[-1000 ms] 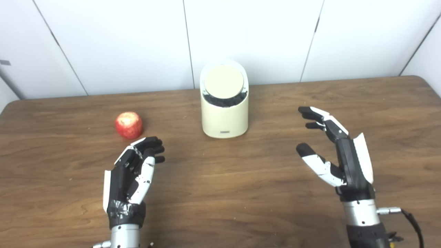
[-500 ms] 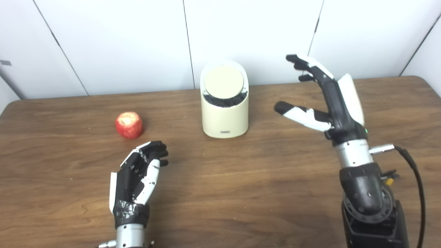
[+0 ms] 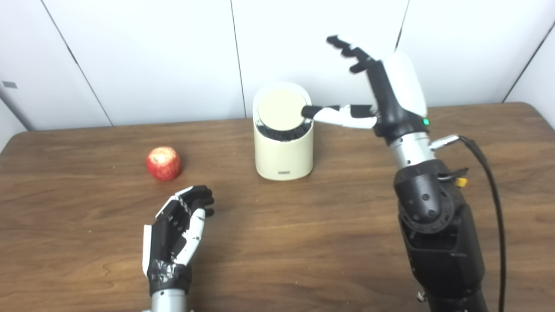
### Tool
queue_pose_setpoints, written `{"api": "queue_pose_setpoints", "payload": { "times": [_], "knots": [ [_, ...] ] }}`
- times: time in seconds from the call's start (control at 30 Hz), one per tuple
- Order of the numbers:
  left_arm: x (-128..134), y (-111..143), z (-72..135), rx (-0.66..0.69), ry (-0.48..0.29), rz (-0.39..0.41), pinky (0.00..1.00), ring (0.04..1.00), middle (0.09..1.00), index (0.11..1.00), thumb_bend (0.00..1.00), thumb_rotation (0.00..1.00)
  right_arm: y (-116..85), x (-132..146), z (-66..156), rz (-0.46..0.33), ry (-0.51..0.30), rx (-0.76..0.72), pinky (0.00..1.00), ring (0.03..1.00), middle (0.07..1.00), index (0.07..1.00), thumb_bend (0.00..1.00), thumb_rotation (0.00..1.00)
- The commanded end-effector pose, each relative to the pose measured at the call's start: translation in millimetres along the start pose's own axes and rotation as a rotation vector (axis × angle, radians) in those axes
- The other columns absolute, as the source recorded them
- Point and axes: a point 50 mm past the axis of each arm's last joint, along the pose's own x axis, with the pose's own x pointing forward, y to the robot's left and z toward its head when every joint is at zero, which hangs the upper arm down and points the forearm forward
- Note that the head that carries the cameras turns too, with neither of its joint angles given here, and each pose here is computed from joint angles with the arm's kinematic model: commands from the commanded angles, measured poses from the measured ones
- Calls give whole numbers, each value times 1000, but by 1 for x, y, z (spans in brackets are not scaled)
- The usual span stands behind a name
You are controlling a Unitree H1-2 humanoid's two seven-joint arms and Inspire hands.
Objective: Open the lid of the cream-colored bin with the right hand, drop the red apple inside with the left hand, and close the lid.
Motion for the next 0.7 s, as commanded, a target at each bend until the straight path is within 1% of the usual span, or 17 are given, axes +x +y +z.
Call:
{"api": "queue_pose_setpoints", "payload": {
  "times": [0.0,0.1,0.2,0.3,0.53,0.63,0.67],
  "knots": [
    [4,-6,10,-6,-68,0,628,673,670,640,234,280,-10,17,14,-37,-54,-10,566,725,807,806,881,529],
    [3,-8,10,-4,-65,0,629,671,667,637,232,279,-2,27,15,-23,-52,-34,555,728,813,802,886,515],
    [2,-9,10,-2,-64,1,630,670,666,635,236,275,6,37,15,-24,-54,-85,537,709,788,777,882,513],
    [2,-10,9,-1,-64,0,632,671,667,636,240,282,12,41,12,-20,-55,-120,540,698,774,766,870,519],
    [1,-11,10,12,-58,8,621,666,666,636,242,286,28,51,6,29,0,-182,573,721,794,788,829,549],
    [0,-12,10,6,-56,10,634,670,668,637,242,291,34,55,2,40,19,-196,585,729,796,783,819,528],
    [0,-12,10,6,-56,9,628,669,668,638,237,288,36,56,0,46,24,-205,599,738,796,781,810,505]
  ]
}}
